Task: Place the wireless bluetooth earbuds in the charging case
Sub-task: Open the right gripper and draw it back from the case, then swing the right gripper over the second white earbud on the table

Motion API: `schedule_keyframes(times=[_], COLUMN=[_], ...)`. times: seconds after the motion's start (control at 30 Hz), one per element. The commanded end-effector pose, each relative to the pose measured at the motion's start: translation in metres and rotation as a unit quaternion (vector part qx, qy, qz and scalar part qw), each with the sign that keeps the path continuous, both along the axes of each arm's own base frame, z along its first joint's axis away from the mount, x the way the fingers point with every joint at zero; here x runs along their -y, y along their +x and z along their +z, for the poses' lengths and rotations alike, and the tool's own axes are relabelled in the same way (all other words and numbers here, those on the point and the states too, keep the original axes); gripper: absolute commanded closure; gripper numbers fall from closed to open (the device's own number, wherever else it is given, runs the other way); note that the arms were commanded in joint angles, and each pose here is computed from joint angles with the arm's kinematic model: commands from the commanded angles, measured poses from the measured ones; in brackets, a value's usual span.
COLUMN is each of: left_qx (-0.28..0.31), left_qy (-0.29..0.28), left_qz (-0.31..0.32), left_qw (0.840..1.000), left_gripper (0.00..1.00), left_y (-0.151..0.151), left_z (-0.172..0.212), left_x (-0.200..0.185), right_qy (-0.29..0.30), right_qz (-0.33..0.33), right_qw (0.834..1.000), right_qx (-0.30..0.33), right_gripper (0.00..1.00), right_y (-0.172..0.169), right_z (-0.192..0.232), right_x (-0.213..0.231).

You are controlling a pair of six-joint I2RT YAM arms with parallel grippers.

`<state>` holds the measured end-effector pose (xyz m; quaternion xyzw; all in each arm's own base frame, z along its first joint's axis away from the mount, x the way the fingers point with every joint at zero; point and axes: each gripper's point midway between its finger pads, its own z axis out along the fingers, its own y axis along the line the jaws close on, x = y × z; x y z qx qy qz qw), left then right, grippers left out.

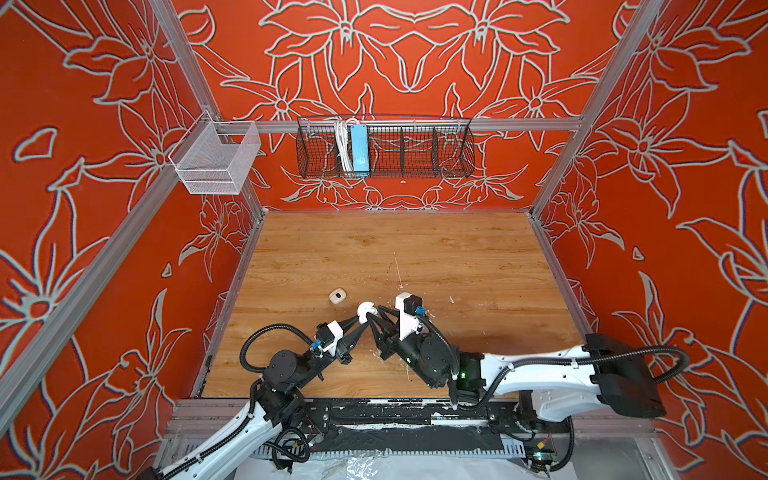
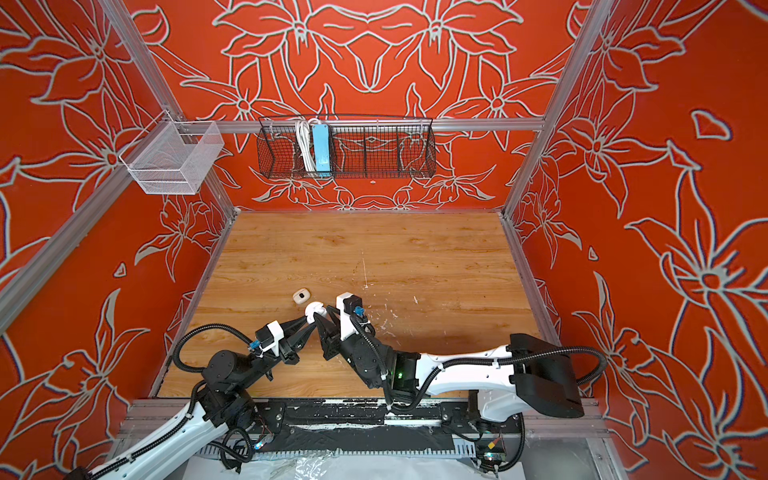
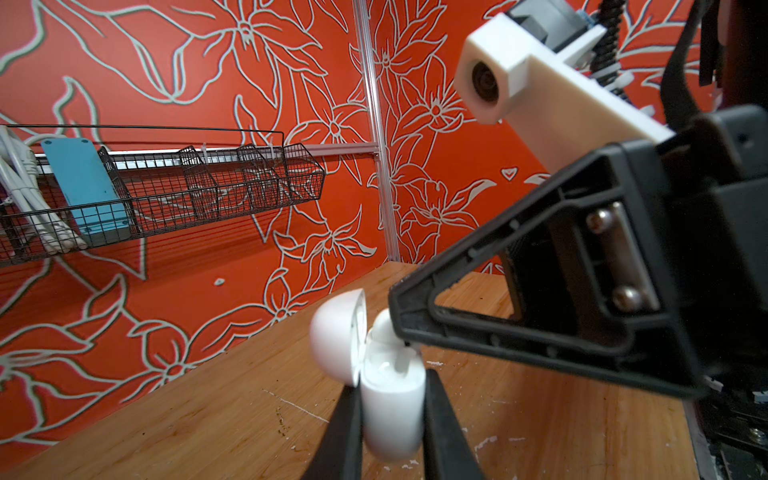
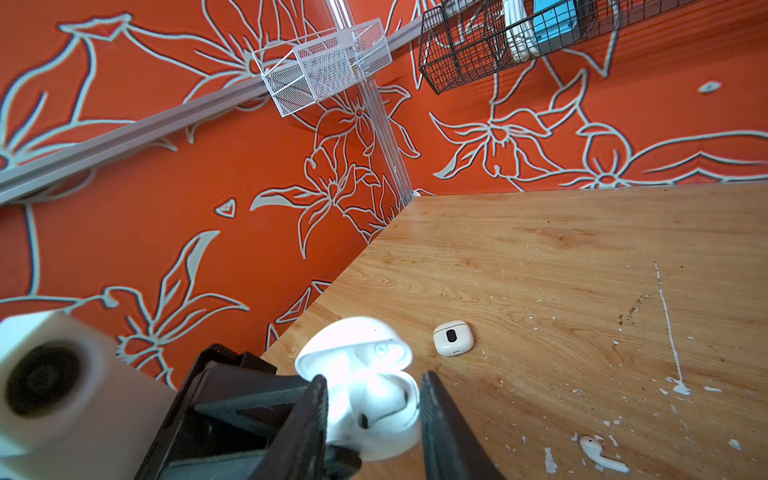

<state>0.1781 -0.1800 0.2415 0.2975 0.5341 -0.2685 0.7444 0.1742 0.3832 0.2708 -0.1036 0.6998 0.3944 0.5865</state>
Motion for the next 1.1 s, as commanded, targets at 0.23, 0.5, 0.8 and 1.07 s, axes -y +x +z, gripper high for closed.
schedule_keyframes(times=[0.23,0.5,0.8,1.07], left_qx=[0.002,-0.065,-0.095,-0.078], left_qy=[-0.019,-0.02,0.024,0.016], left_qz=[0.012,0.109,0.151,0.146], left_qw=[1.0,0.992,0.984,0.986], left_gripper=[1.0,1.0,1.0,1.0], left_y=[0.002,0.033,0.049,0.043], left_z=[0.008,-0.009,-0.024,-0.018], left_x=[-0.004,-0.025,-0.029,-0.031], right_qy=[-0.04,-0.095,-0.238,-0.322], right_qz=[-0.092,-0.155,-0.164,-0.105], right_qw=[0.995,0.98,0.923,0.866], right_qx=[0.011,-0.075,-0.253,-0.368], right_gripper=[0.51,0.52,0.6,0.8], right_y=[0.015,0.053,0.103,0.133], right_z=[0.023,-0.023,-0.135,-0.214], right_x=[0.061,0.11,0.137,0.108])
